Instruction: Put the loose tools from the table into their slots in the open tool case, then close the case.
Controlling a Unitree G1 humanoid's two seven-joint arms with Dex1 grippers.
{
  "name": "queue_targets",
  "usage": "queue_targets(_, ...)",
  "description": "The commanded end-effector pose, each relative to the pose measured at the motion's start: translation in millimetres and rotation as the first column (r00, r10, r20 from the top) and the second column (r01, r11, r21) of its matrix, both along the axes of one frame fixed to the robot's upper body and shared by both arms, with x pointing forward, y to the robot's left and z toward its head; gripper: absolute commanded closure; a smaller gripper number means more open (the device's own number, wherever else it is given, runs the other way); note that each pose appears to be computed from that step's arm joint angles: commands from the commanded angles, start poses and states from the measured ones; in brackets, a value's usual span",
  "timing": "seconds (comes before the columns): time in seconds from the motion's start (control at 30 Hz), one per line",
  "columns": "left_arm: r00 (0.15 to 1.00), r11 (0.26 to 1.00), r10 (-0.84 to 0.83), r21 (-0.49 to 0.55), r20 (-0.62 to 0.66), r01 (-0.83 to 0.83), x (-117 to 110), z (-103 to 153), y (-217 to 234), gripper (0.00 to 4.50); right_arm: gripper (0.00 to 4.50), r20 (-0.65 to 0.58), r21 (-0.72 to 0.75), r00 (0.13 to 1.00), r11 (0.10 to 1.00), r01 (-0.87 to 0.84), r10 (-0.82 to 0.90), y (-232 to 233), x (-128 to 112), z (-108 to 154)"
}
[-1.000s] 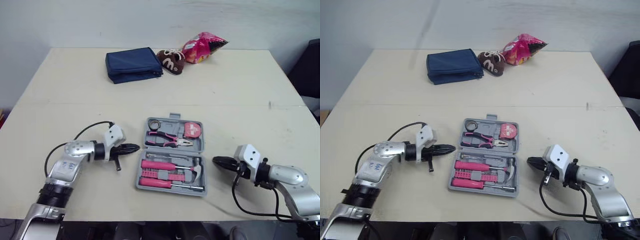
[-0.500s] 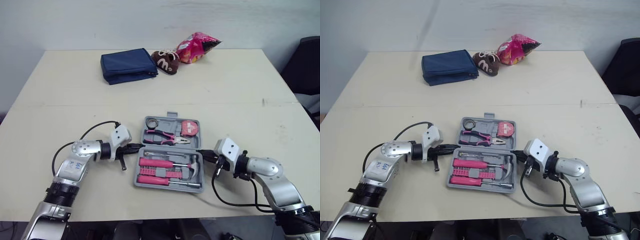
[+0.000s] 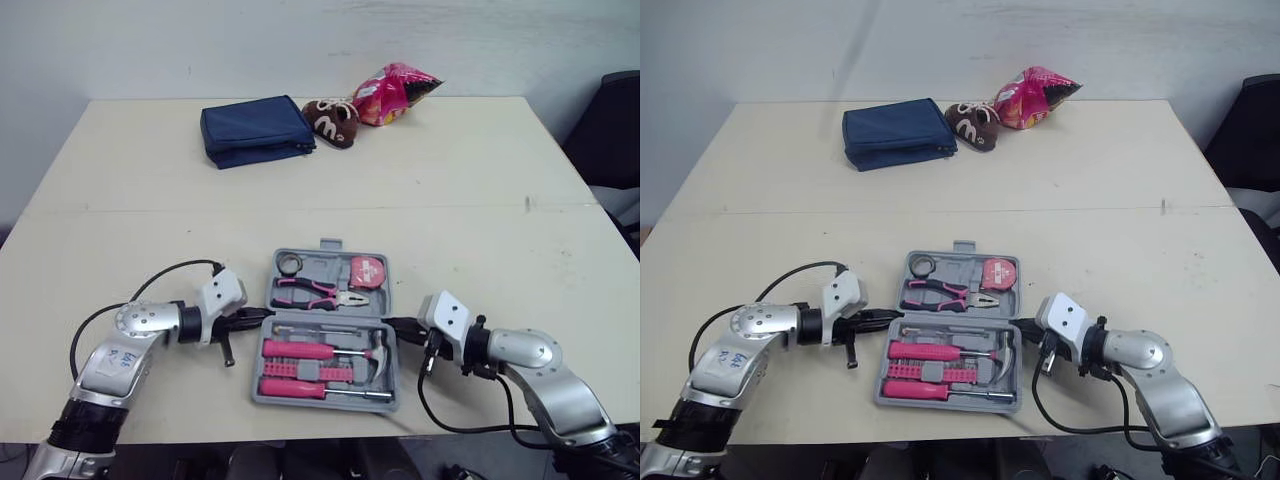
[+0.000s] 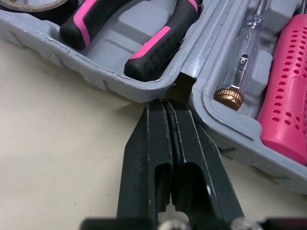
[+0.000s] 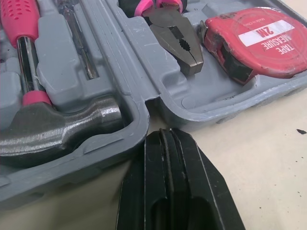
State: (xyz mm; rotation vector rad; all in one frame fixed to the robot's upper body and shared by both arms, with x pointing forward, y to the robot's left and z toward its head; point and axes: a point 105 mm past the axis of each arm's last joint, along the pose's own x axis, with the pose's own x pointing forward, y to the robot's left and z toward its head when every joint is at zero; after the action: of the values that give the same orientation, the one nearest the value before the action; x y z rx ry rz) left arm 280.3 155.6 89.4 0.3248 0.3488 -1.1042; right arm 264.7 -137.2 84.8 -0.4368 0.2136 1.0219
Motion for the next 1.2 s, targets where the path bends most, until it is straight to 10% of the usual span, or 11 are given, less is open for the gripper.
queue_targets(0.03, 1.0, 1.0, -0.018, 0.003, -0.013, 0.018, -6.2, -4.8, -1.1, 4.5, 4.49, 0.036, 0.011, 0.998, 0.999, -0.051, 0.051, 5.5, -3.7, 11.4)
queue_targets(0.2, 0.996, 0.997, 0.08, -0.025, 0.03, -0.08, 4.5, 8.2, 27.8, 4.5, 4.49, 0.012, 0.027, 0.999, 0.999, 0.032, -0.032, -16.6, 1.3, 21.5)
queue_targets(0.33, 0.992, 0.991, 0.117, -0.07, 0.048, -0.114, 7.1, 33.0, 44.9, 3.66, 3.12, -0.083, 0.016, 0.992, 0.996, 0.092, -0.091, -45.7, -7.3, 35.4)
queue_targets(0.53, 0.978, 0.981, 0.188, -0.029, -0.092, -0.191, 9.6, 52.5, 41.0, 0.89, 0.02, -0.305, -0.017, 0.907, 0.954, 0.301, -0.291, -57.3, -9.6, 54.3)
queue_targets(0.6, 0.961, 0.972, 0.226, -0.022, -0.157, -0.232, 13.3, 58.2, 34.2, 0.04, 0.0, -0.417, 0.016, 0.853, 0.936, 0.352, -0.314, -50.2, -7.9, 60.8)
queue_targets(1.2, 0.848, 0.888, 0.46, 0.123, -0.262, -0.443, 45.3, 48.1, 3.1, 0.04, 0.0, -0.514, -0.03, 0.72, 0.848, 0.529, -0.467, -10.4, 37.6, 54.7)
